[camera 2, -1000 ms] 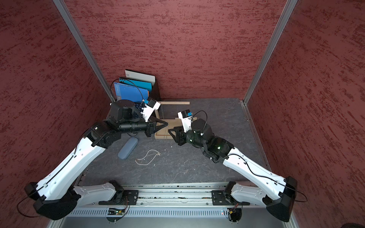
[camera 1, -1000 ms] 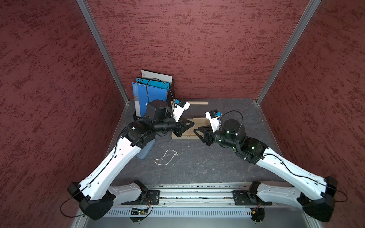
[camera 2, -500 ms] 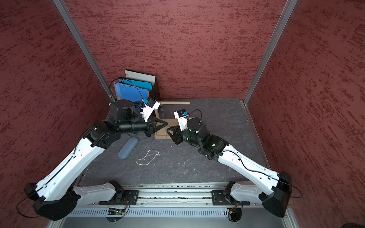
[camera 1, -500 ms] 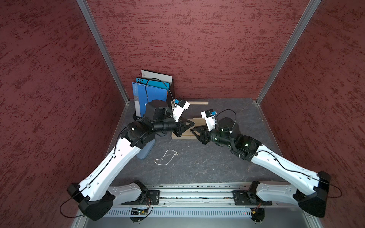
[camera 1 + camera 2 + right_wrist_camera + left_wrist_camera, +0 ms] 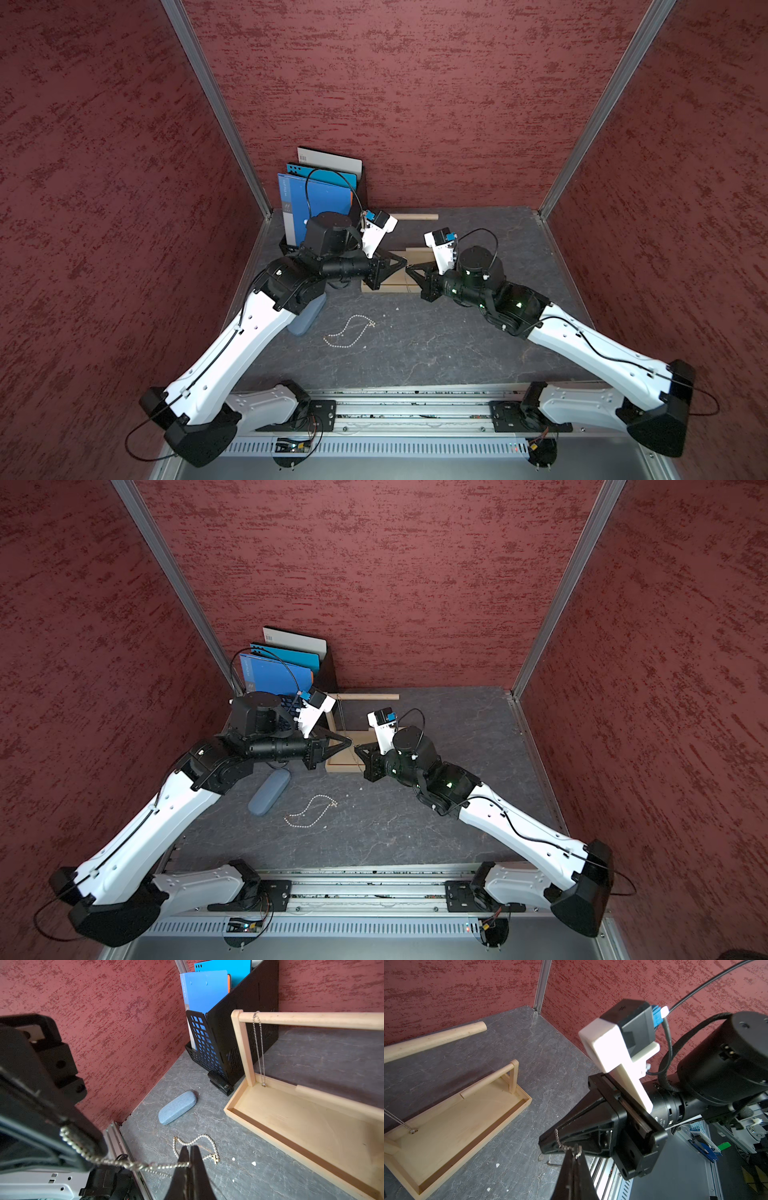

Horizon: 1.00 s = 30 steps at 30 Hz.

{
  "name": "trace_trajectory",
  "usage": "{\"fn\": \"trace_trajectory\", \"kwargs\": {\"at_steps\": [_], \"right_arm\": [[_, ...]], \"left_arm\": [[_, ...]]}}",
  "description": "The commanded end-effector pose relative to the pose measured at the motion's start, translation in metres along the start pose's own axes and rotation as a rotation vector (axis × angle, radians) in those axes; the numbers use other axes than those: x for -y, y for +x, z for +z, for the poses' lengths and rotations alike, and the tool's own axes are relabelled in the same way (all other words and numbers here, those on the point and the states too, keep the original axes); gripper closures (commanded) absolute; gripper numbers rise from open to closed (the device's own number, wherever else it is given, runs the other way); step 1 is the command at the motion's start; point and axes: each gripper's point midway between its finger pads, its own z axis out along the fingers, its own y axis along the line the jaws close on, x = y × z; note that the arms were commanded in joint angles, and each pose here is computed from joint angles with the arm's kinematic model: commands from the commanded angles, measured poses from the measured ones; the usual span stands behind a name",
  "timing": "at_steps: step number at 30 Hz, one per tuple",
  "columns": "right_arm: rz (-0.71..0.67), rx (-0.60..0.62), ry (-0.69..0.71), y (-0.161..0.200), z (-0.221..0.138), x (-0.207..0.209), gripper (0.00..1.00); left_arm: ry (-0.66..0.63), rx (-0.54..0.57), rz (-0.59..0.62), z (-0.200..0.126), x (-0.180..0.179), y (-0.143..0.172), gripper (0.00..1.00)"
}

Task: Hang the necklace on the jewelry display stand
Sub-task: Pick up the necklace from the center of the board.

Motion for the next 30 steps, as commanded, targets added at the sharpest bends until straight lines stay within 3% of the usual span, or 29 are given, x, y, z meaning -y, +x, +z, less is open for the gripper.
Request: {"fn": "trace_trajectory", "kwargs": {"at_steps": [1, 16, 30], "right_arm": [[-0.034, 0.08, 0.106, -0.029, -0.022, 0.009, 1.0], [-0.115, 0.095, 0.349, -0.058, -0.039, 0.05, 1.0], [-0.132, 0.03, 0.346, -0.091, -0.018, 0.082, 1.0]], "left_arm": [[0.009, 0.019, -0.001, -0.003, 0.001, 0.0, 1.0], [-0.01, -0.006, -0.04, 0.022, -0.006, -0.009, 1.0], [-0.059, -0.009, -0.086, 0.066, -0.03, -0.03, 1.0]]}}
